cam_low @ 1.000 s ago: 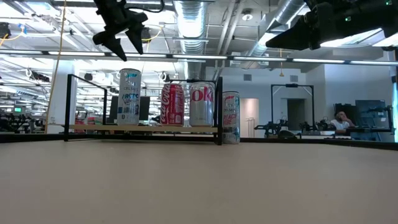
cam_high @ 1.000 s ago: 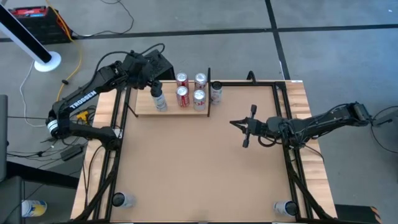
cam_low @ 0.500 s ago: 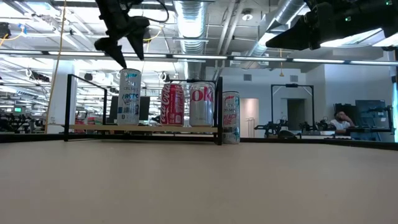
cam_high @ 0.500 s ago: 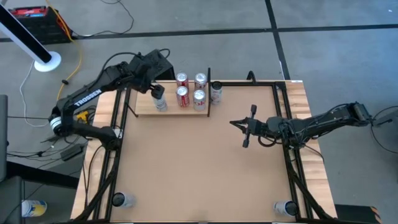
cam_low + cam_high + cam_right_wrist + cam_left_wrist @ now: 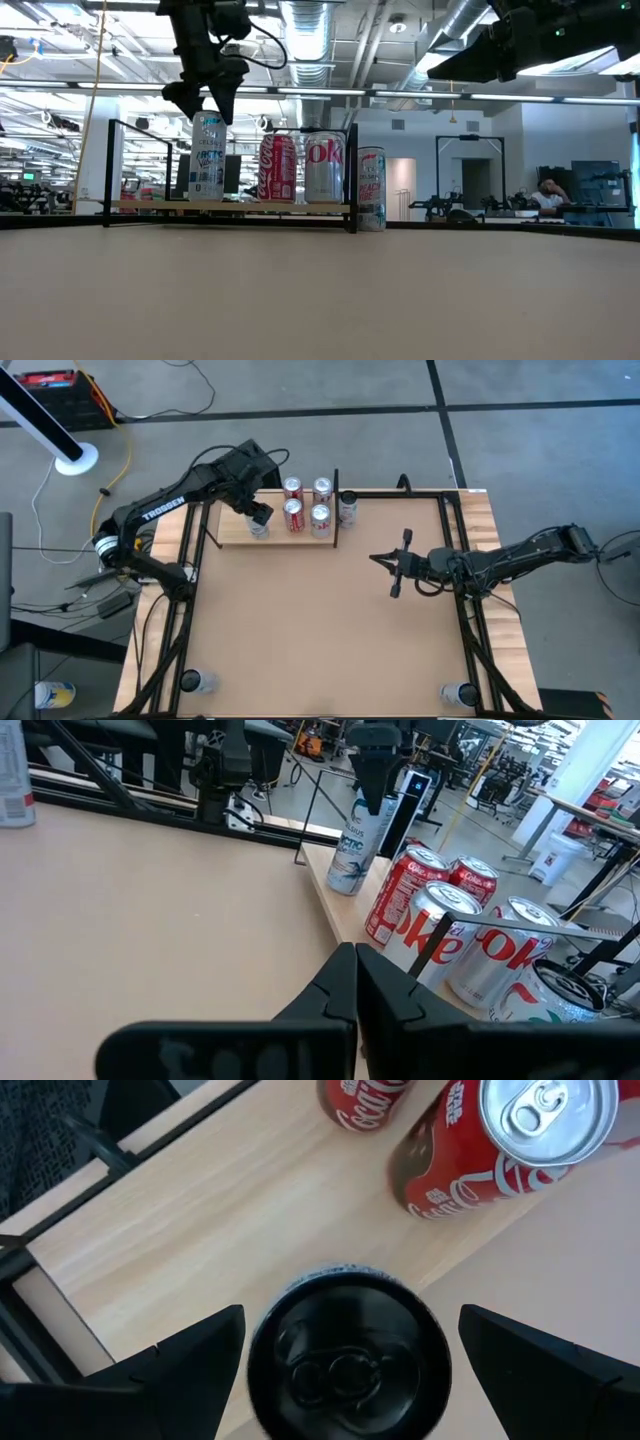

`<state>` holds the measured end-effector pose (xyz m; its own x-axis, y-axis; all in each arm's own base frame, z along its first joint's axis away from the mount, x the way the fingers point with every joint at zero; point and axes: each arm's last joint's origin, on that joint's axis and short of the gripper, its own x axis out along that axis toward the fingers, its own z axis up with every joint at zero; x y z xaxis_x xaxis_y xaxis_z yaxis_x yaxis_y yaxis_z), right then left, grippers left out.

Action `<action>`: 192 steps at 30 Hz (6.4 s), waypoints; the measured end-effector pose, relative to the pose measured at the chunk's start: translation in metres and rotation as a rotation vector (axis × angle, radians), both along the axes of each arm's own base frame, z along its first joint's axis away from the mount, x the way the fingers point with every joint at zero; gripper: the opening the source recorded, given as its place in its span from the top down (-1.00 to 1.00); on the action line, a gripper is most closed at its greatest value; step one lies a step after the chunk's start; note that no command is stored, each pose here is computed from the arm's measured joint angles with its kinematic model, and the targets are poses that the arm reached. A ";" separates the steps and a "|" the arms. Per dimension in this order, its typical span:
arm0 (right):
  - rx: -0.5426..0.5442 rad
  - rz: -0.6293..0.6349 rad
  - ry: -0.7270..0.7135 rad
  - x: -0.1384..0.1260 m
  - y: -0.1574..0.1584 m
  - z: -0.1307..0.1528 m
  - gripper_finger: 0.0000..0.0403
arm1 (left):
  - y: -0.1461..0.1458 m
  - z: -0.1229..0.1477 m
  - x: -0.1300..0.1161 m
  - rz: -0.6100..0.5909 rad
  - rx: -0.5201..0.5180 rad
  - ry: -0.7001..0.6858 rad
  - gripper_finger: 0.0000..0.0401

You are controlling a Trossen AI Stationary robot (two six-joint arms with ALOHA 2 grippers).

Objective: Place canned beverage on shelf
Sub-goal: Put the left white and blue soda can on the shelf, then put the top white and pink soda can on the shelf

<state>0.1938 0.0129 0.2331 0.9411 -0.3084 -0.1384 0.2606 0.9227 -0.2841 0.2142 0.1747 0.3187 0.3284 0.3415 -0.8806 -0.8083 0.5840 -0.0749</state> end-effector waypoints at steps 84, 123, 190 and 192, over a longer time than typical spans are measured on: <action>0.058 -0.068 0.022 0.000 -0.016 -0.004 0.88 | 0.121 0.012 0.001 -0.532 0.087 0.110 -0.16; 0.060 -0.045 0.023 0.000 -0.015 -0.004 0.88 | 0.121 0.002 0.009 -0.516 0.038 0.154 -0.29; 0.061 -0.044 0.031 0.000 -0.015 -0.005 0.88 | 0.096 0.079 0.007 -0.420 0.166 0.169 -0.44; 0.065 -0.044 0.032 0.000 -0.015 -0.005 0.88 | 0.088 0.085 0.001 -0.433 0.149 0.142 -0.44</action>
<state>0.1938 -0.0023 0.2281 0.9215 -0.3389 -0.1896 0.2933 0.9273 -0.2325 0.2156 0.2631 0.4042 0.3483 0.3262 -0.8788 -0.4845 0.8652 0.1291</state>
